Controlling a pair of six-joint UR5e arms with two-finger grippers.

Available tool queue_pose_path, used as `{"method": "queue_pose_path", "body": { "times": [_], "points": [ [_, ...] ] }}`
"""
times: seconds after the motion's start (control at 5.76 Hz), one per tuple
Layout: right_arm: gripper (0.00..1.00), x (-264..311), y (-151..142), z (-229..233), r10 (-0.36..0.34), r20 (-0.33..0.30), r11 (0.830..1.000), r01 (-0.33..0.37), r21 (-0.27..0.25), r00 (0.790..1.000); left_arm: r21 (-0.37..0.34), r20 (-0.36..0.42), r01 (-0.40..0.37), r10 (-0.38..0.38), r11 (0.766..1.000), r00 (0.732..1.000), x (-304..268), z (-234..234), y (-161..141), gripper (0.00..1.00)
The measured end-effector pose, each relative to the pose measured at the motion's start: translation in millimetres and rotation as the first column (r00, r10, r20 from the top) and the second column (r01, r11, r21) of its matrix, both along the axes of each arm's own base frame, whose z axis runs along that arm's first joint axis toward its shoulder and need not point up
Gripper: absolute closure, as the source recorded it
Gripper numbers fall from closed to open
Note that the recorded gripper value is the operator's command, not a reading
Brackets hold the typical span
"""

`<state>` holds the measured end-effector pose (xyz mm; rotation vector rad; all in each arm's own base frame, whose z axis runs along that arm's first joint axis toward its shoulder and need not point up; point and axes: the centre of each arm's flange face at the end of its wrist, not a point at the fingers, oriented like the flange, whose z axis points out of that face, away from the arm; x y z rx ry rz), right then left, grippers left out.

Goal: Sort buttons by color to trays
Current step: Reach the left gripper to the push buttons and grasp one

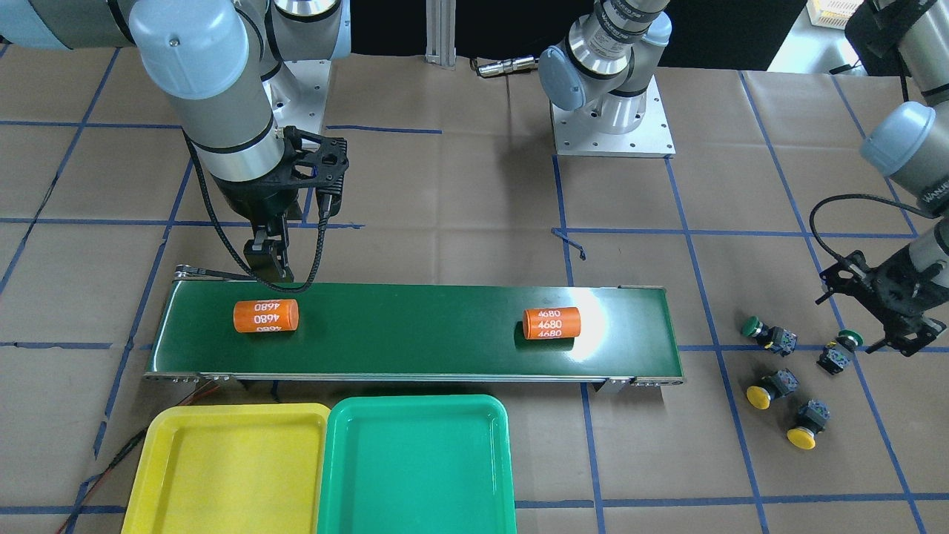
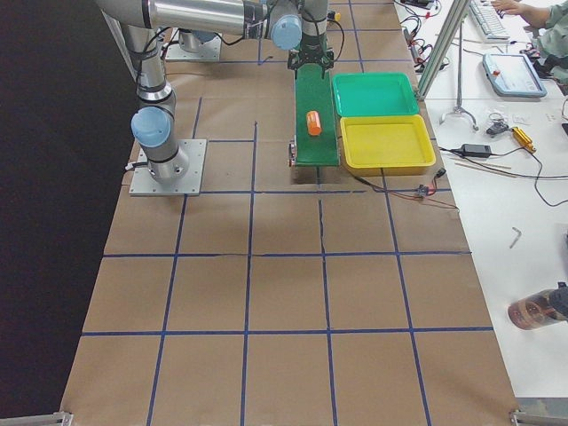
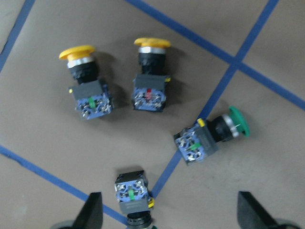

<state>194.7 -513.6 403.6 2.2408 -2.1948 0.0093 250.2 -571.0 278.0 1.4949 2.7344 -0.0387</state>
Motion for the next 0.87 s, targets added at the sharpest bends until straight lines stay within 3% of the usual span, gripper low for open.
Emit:
{"method": "queue_pose_path", "body": {
  "times": [0.52,0.69,0.87],
  "points": [
    [0.0,-0.1,0.1,-0.2,0.0,0.0,1.0,0.0,0.001,1.0,0.017,0.023,-0.076,0.075,0.997,0.997,42.5,-69.0,-3.6,0.05],
    [0.0,-0.1,0.3,-0.8,0.0,0.0,1.0,0.0,0.003,1.0,0.044,0.049,-0.099,0.097,0.994,0.994,48.3,-79.5,-3.8,0.24],
    [0.0,-0.2,1.0,-2.7,0.0,-0.001,1.0,0.0,0.006,1.0,0.065,0.055,-0.108,0.104,0.992,0.993,49.8,-88.9,-2.3,0.7]
  ]
}}
